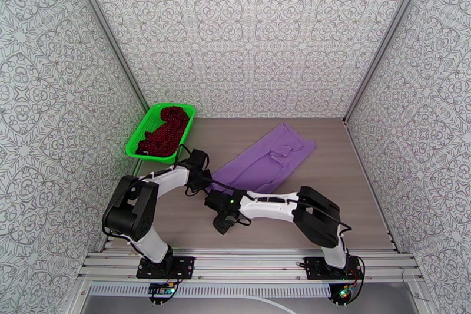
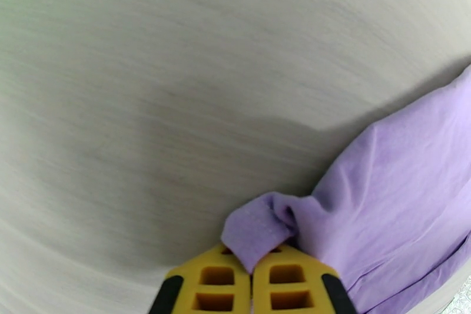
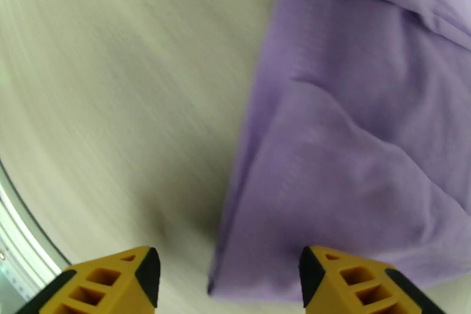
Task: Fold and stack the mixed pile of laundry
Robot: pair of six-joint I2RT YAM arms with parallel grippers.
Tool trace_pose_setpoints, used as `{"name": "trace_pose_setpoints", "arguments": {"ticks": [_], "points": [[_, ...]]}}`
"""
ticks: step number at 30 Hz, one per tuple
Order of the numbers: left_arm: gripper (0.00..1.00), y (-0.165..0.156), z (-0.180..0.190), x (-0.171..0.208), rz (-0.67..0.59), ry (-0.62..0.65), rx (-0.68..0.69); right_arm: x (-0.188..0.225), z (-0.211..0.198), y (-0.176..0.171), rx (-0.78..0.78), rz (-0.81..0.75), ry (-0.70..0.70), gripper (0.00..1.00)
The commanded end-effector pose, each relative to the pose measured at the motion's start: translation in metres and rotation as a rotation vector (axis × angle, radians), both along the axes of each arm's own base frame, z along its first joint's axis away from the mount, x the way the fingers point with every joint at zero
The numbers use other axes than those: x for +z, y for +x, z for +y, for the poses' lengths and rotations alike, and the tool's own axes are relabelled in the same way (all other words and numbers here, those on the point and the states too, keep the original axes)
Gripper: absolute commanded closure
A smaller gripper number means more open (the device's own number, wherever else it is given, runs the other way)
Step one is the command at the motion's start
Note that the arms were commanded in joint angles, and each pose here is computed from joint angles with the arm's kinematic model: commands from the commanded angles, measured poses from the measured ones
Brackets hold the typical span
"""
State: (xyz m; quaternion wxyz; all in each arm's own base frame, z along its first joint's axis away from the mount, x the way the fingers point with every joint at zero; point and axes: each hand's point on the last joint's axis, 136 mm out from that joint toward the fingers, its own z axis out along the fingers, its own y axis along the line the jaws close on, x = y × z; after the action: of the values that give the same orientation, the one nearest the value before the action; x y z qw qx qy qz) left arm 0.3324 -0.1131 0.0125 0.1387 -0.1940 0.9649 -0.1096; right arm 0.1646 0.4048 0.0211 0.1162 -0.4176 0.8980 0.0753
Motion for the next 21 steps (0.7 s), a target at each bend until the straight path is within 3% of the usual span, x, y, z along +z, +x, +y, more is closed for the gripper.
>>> {"name": "trace_pose_setpoints", "arguments": {"ticks": [1, 5, 11, 13, 21], "points": [[1.00, -0.013, -0.021, -0.039, 0.058, -0.074, -0.047, -0.009, -0.002, -0.001, -0.014, -0.003, -0.052, 0.41], [1.00, -0.015, -0.020, -0.037, 0.056, -0.076, -0.047, -0.019, -0.010, -0.001, -0.028, -0.002, -0.091, 0.64], [1.00, -0.019, -0.021, -0.030, 0.048, -0.088, -0.055, -0.026, -0.015, 0.005, -0.052, -0.031, -0.128, 0.85], [1.00, -0.024, -0.021, -0.027, 0.048, -0.091, -0.060, -0.027, -0.015, 0.009, -0.060, -0.051, -0.135, 1.00], [1.00, -0.057, -0.008, -0.018, 0.066, -0.086, -0.046, -0.015, -0.004, -0.001, -0.017, -0.027, -0.070, 1.00]]}}
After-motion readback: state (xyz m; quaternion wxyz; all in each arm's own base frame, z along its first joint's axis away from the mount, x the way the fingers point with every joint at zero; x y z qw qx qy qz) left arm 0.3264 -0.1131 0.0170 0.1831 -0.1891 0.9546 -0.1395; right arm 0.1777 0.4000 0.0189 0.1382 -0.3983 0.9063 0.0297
